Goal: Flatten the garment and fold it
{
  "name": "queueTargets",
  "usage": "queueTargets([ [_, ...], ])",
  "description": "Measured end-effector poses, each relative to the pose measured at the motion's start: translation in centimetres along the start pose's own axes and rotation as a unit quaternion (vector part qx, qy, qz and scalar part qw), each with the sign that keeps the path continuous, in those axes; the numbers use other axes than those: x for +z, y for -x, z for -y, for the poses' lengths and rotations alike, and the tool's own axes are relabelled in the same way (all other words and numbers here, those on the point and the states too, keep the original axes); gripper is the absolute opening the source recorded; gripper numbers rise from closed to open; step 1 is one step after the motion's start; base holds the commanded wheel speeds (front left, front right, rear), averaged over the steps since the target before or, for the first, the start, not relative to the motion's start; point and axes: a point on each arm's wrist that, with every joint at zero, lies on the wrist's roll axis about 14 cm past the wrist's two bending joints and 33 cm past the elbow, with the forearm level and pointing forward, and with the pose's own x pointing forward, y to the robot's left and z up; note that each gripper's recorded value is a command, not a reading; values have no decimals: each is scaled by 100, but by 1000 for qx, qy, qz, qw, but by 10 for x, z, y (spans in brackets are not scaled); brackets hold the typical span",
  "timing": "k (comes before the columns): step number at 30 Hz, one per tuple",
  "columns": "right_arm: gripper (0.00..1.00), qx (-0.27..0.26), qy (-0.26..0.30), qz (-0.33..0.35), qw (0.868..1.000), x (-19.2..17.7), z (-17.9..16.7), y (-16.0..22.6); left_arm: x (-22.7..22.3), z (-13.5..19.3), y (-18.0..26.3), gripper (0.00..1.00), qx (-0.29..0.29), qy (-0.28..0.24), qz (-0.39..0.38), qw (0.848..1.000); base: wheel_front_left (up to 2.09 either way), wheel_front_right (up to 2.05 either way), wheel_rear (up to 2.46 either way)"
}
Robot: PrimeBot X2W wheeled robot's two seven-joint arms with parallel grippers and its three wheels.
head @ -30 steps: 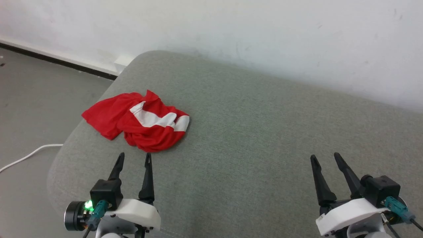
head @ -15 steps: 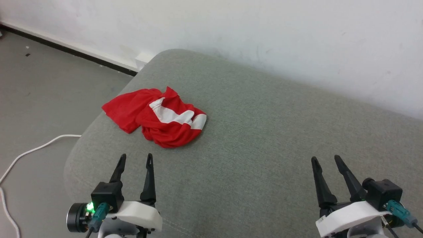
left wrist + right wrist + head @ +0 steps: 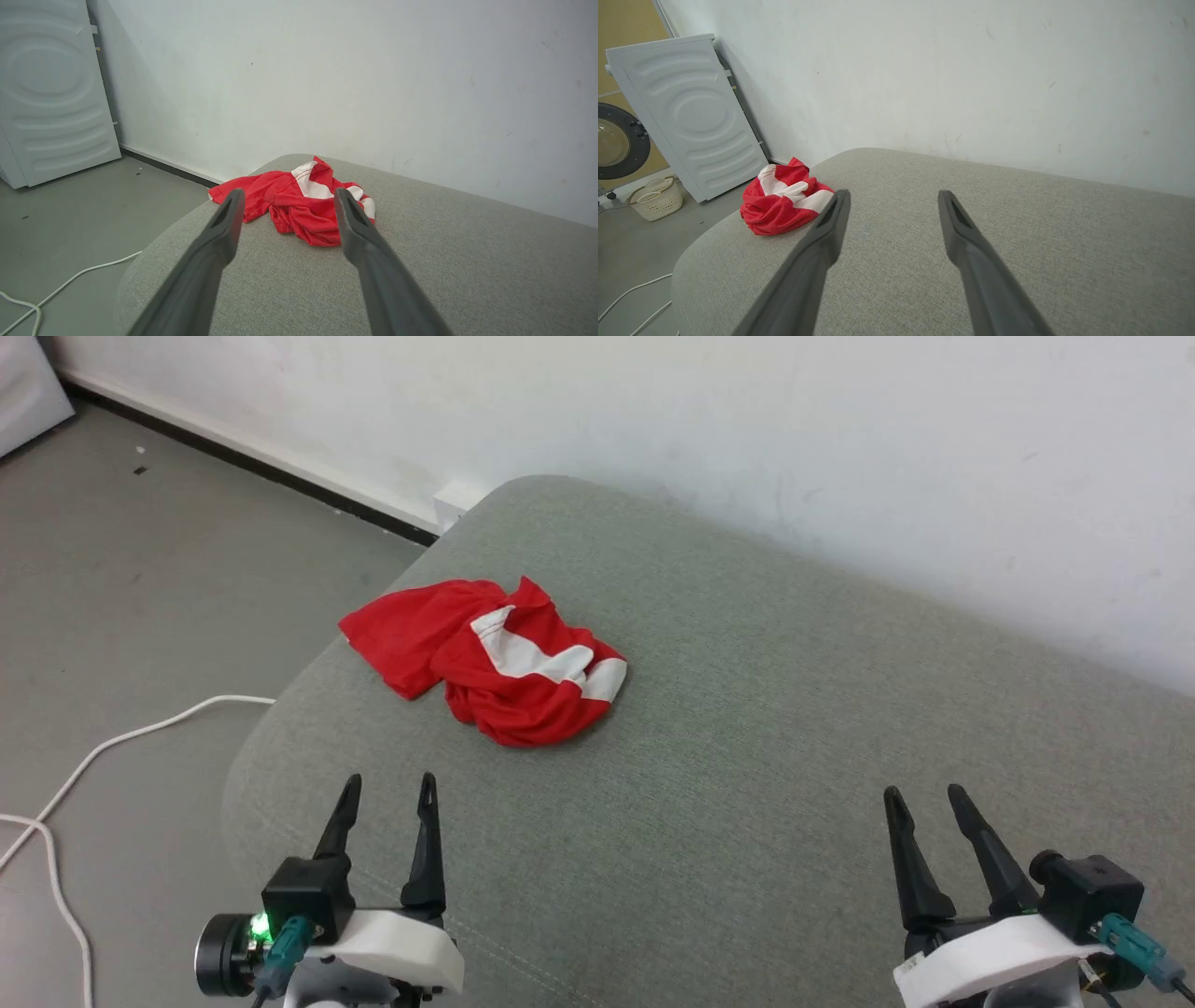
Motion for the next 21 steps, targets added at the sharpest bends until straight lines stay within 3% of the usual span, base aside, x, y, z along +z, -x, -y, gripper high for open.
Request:
queueTargets([
  [21,100,47,7,-4,999,-10,-28,-16,0,-27,21,100,49,1,10,999,0,0,0],
])
